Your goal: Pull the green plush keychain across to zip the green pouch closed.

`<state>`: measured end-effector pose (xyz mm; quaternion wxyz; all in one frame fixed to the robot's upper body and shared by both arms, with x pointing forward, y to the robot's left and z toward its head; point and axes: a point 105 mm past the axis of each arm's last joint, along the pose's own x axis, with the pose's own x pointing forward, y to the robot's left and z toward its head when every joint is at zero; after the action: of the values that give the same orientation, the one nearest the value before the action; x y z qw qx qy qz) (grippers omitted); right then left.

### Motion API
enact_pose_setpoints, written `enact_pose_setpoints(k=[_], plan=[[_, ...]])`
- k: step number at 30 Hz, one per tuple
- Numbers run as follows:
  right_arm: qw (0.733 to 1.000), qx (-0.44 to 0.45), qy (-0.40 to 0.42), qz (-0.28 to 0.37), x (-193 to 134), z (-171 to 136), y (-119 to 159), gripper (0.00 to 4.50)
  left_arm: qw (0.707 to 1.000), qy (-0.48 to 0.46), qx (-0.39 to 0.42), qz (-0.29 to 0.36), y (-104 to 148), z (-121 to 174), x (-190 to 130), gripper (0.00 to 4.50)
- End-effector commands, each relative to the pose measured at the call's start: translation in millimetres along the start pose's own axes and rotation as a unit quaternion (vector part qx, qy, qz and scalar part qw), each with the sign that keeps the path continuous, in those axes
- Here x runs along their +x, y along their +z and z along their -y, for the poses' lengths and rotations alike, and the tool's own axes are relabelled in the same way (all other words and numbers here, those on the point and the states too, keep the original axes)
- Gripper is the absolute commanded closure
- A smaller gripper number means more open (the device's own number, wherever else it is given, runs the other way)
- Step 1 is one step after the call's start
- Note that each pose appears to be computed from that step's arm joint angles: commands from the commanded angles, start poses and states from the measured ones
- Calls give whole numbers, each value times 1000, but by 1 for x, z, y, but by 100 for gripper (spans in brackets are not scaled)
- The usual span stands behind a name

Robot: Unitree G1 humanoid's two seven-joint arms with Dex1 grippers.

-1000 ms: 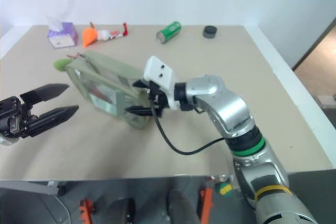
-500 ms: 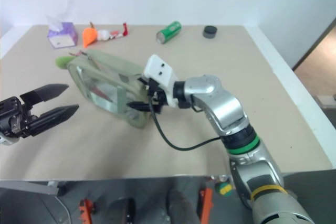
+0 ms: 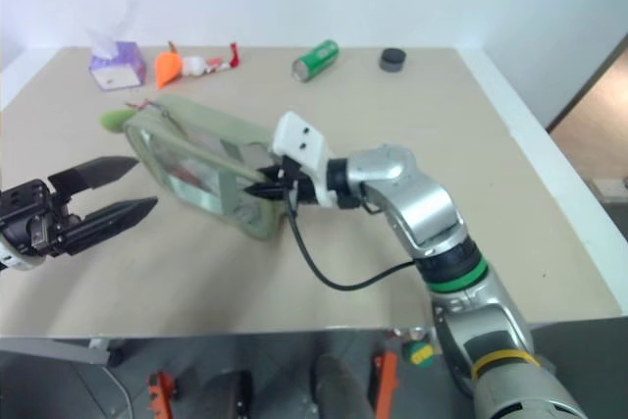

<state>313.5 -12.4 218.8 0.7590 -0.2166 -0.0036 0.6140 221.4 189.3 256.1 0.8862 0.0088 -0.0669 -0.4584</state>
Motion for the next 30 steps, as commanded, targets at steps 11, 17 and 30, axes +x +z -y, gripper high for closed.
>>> enact_pose_setpoints(k=[11, 17, 30], plan=[[990, -121, 16, -66, -79, 34, -10, 448, 1000, -7, 14, 8, 5, 2, 4, 36], [980, -143, 73, -114, -112, 46, -21, 448, 1000, -5, 10, 11, 4, 1, 4, 36], [986, -115, 68, -100, -86, 49, -32, 313, 1000, 0, 14, 10, 6, 3, 2, 36]])
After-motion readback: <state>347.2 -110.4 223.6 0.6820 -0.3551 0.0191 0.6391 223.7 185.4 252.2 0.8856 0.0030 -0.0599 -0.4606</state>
